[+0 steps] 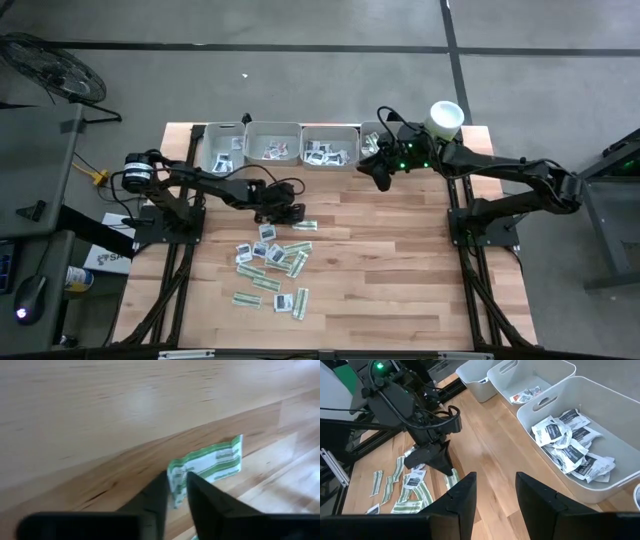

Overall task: Pick & Place First Aid Supplies
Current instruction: Put the green bandage into the right gray bin

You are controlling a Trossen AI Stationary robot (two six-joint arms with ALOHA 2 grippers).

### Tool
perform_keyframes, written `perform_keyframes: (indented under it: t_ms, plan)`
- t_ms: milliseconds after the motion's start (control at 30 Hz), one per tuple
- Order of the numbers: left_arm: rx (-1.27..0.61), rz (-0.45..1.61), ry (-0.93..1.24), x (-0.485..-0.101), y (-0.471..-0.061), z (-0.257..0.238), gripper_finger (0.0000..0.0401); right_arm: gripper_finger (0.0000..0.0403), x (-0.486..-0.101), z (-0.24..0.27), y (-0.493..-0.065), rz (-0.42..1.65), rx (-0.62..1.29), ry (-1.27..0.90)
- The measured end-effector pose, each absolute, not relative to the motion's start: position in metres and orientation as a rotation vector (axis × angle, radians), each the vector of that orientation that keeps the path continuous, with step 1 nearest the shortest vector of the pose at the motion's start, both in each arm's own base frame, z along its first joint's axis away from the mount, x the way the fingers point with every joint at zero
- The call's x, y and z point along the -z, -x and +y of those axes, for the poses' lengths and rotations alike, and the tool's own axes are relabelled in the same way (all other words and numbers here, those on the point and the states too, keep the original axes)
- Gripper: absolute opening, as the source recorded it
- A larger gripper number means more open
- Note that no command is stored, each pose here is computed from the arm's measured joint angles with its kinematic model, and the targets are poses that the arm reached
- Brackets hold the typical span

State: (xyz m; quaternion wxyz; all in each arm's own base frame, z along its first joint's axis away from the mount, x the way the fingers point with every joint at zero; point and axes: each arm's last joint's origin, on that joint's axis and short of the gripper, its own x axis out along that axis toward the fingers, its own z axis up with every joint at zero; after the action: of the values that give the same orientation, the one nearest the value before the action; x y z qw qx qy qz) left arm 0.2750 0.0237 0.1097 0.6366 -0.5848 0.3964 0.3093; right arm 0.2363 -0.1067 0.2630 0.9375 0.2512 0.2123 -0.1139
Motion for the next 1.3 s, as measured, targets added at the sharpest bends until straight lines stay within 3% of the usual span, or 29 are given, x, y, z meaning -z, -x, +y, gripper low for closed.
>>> perform_keyframes:
  t_ms: [167,567,933,1133,1300]
  plan:
    - [-0.695,0.928,1.299,-0.108,-0.274,0.024,0.0007,0.013,-0.263,-0.107,-0.236,0.436,0.234,-0.516]
    - [-0.59,0.856,1.161,-0.132,-0.272,0.024,0.0001,0.013,-0.261,-0.104,-0.236,0.462,0.188,-0.558]
    - [-0.465,0.458,0.739,-0.235,-0.289,0.033,0.0,0.013,-0.264,-0.082,-0.249,0.436,0.087,-0.459]
    - [-0.402,0.352,0.507,-0.284,-0.304,0.035,0.0,0.013,-0.269,-0.073,-0.256,0.382,0.077,-0.378]
    - [-0.417,0.318,0.42,-0.3,-0.306,0.037,0.0,0.0143,-0.269,-0.071,-0.257,0.376,0.072,-0.335]
